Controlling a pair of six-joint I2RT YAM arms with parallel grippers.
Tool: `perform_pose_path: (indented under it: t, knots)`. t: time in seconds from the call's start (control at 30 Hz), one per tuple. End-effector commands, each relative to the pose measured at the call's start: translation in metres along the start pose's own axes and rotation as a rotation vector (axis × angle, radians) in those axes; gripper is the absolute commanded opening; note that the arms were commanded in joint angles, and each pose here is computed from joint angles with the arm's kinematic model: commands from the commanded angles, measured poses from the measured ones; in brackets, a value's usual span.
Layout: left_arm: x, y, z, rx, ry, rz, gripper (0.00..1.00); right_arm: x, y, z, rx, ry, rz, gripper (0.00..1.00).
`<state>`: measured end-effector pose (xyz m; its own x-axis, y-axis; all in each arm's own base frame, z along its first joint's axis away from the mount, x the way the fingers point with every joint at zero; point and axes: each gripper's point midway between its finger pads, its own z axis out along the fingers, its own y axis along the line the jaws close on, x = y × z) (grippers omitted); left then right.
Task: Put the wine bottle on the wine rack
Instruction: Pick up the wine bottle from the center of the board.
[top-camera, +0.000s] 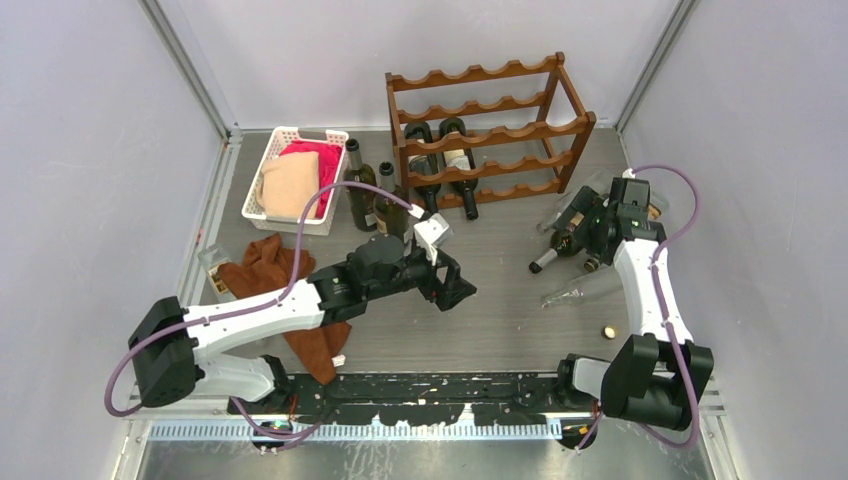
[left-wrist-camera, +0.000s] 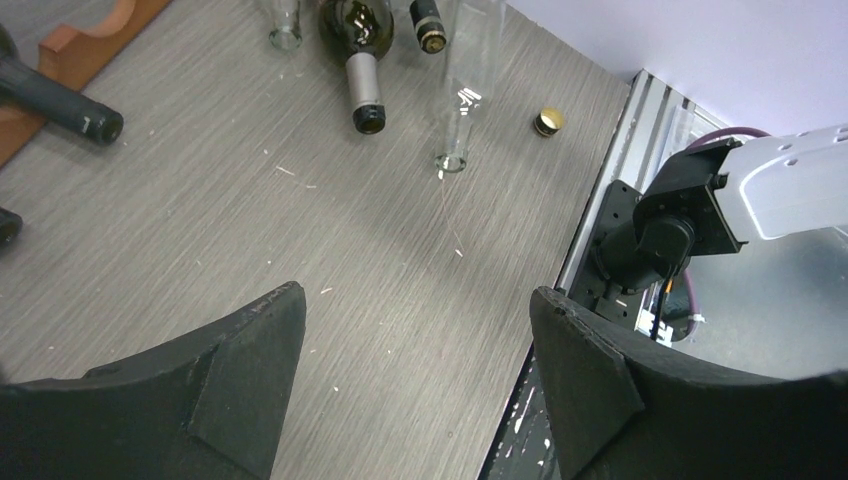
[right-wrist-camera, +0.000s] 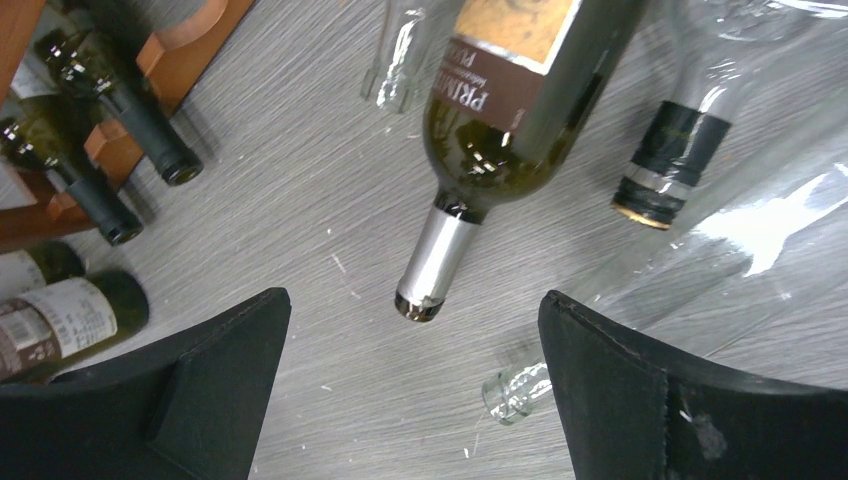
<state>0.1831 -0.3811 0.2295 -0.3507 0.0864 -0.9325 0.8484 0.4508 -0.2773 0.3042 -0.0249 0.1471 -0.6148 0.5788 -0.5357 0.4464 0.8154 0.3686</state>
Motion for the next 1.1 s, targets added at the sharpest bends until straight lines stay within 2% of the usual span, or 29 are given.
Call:
perform_pose_path:
  t: [0.0, 0.27, 0.47, 0.6, 0.93, 1.07]
  knots:
    - [-0.026, -0.009, 0.011, 0.019, -0.056, -0.026, 0.81, -0.015, -0.011, 0.007, 0.088, -0.027, 0.053, 1.00]
    - [-0.023, -0.007, 0.024, 0.011, -0.042, -0.060, 0.81, -0.044, -0.015, 0.036, 0.151, -0.046, 0.070, 1.00]
    - [-0.017, -0.005, 0.025, -0.003, -0.034, -0.091, 0.80, -0.056, -0.020, 0.053, 0.197, -0.060, 0.110, 0.87]
    - [-0.015, -0.003, 0.021, -0.014, -0.026, -0.092, 0.80, -0.052, -0.027, 0.063, 0.231, -0.042, 0.125, 0.84]
    - [-0.017, -0.003, 0.030, -0.011, -0.020, -0.066, 0.81, -0.041, -0.036, 0.089, 0.271, 0.030, 0.148, 0.85]
    - [-0.015, -0.001, 0.028, -0.018, -0.016, -0.061, 0.81, -0.038, -0.041, 0.096, 0.288, 0.047, 0.153, 0.81]
